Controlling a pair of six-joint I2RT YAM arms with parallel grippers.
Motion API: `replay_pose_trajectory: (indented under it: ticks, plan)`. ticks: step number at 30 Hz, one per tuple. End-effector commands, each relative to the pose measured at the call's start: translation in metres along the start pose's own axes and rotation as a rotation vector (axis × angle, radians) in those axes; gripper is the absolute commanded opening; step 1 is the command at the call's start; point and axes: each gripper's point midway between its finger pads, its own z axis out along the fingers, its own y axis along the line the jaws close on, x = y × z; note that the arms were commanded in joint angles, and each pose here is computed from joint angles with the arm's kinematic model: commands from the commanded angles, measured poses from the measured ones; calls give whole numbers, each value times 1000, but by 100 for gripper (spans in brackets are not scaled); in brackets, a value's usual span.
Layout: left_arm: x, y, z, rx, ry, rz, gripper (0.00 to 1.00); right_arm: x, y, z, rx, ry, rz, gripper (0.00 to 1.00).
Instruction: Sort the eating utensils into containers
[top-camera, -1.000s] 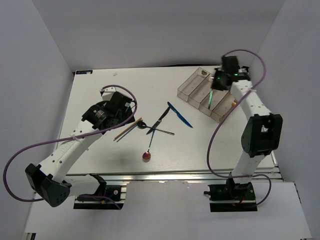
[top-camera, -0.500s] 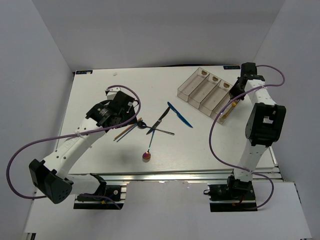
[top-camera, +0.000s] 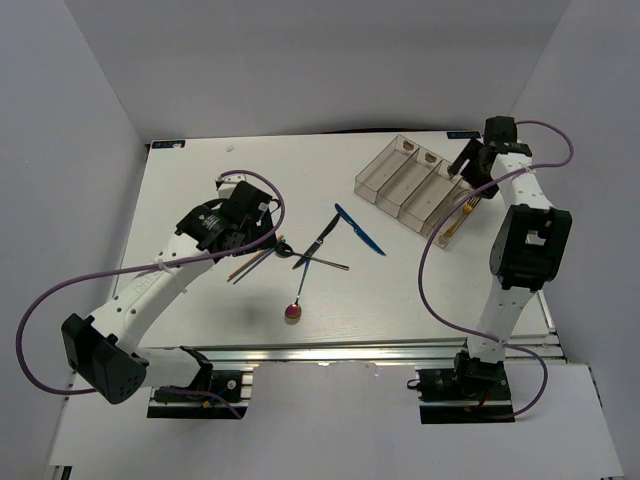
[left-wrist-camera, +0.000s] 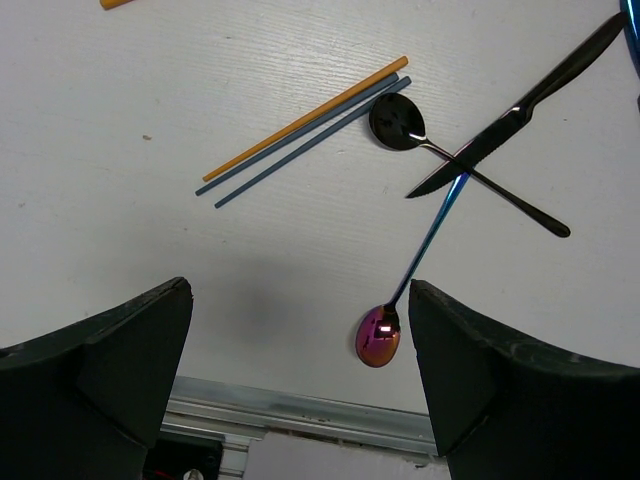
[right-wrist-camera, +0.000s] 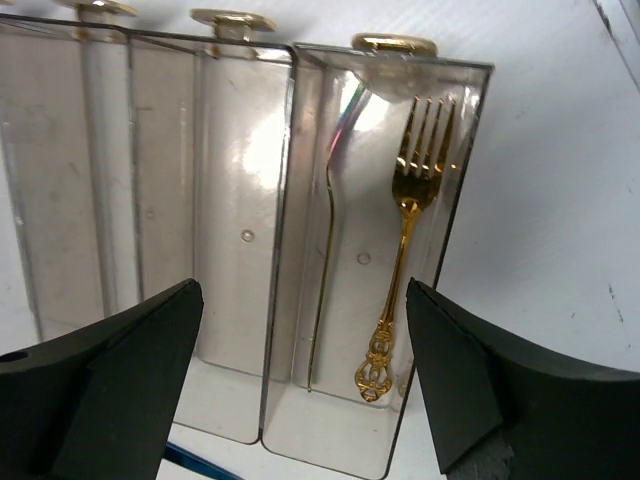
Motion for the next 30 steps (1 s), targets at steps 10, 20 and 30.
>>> replay_pose_trajectory:
  ticks: [10,20,30]
  plan:
    - [-19,20,-4,-140,-88,-115,98,47,131,-137,-90,-251,-593,89]
    - [-26,34,-21,-167,-129,-217,98,184,192,-176,-642,-18,-661,89]
    - [1,33,-26,-51,-85,-246,98,304,224,-161,-715,136,-1124,74]
